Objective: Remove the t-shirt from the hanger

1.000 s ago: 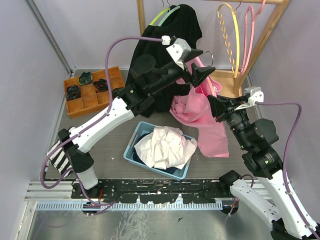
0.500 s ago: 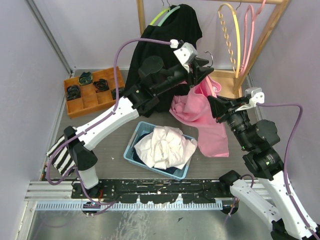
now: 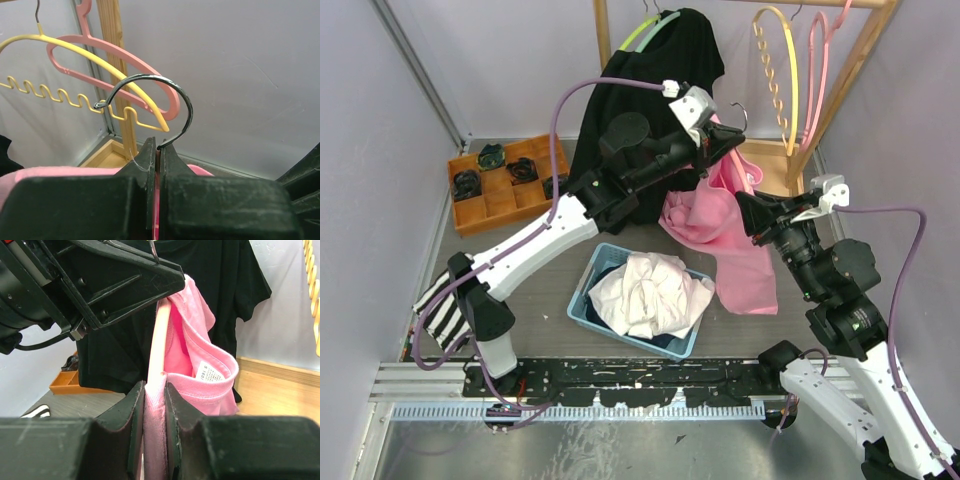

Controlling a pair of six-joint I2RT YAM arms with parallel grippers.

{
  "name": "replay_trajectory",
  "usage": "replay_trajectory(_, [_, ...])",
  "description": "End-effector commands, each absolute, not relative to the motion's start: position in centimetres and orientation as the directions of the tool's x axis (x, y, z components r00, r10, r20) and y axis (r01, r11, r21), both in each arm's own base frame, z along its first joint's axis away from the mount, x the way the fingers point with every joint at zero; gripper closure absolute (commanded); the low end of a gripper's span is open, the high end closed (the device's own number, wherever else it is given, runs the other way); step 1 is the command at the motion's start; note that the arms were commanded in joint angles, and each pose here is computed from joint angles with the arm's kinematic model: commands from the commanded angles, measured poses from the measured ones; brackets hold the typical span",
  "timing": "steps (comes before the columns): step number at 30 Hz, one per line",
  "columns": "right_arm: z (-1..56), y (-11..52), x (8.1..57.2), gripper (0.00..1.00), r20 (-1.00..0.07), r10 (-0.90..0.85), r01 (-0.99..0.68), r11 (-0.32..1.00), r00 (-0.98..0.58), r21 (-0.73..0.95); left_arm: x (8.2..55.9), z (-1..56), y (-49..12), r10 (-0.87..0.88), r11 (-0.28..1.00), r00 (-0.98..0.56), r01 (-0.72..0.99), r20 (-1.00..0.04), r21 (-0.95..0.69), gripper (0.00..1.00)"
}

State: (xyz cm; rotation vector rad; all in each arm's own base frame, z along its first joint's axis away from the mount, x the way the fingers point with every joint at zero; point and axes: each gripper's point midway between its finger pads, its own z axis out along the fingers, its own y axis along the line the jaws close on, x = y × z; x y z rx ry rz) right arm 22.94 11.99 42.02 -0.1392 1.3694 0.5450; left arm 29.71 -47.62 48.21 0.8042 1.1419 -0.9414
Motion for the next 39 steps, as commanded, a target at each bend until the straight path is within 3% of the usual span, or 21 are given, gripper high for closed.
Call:
replay_trajectory(1, [47.3, 11.0, 21.4, 0.65, -0.909, 0.346, -0.468, 0.859, 0.234, 0.206, 31.1, 49.0, -46.6, -0.213, 0.478, 0.137, 0.878, -0.967, 0.020, 1.00])
replay_trajectory(4, [46.6, 10.6, 21.5, 0.45, -0.922, 0.323, -0.444, 0.873, 0.213, 0.203, 31.8, 50.2, -45.8, -0.215, 0.523, 0.152, 0.852, -0.965, 0.017, 1.00])
replay_trajectory(6, [46.0, 10.4, 21.3, 0.37, -0.932, 0.305, -0.433, 0.880, 0.195, 0.198, 32.0, 51.1, -45.5, -0.207, 0.540, 0.164, 0.841, -0.965, 0.027, 1.00])
replay_trajectory(11, [44.2, 9.5, 20.4, 0.30, -0.945, 0.284, -0.410, 0.891, 0.163, 0.197, 33.0, 53.5, -44.7, -0.216, 0.570, 0.187, 0.821, -0.958, 0.032, 1.00])
replay_trajectory(21, [39.9, 7.6, 18.2, 0.30, -0.959, 0.273, -0.357, 0.906, 0.081, 0.228, 33.5, 55.5, -44.2, -0.229, 0.566, 0.203, 0.823, -0.952, 0.039, 1.00])
replay_trajectory(27, [38.2, 7.4, 17.9, 0.39, -0.962, 0.270, -0.345, 0.908, 0.049, 0.237, 33.5, 56.3, -43.7, -0.241, 0.573, 0.209, 0.819, -0.948, 0.035, 1.00])
replay_trajectory(39, [35.8, 7.1, 18.8, 0.98, -0.965, 0.262, -0.295, 0.923, 0.005, 0.249, 34.1, 57.6, -42.3, -0.278, 0.609, 0.185, 0.793, -0.942, -0.024, 1.00])
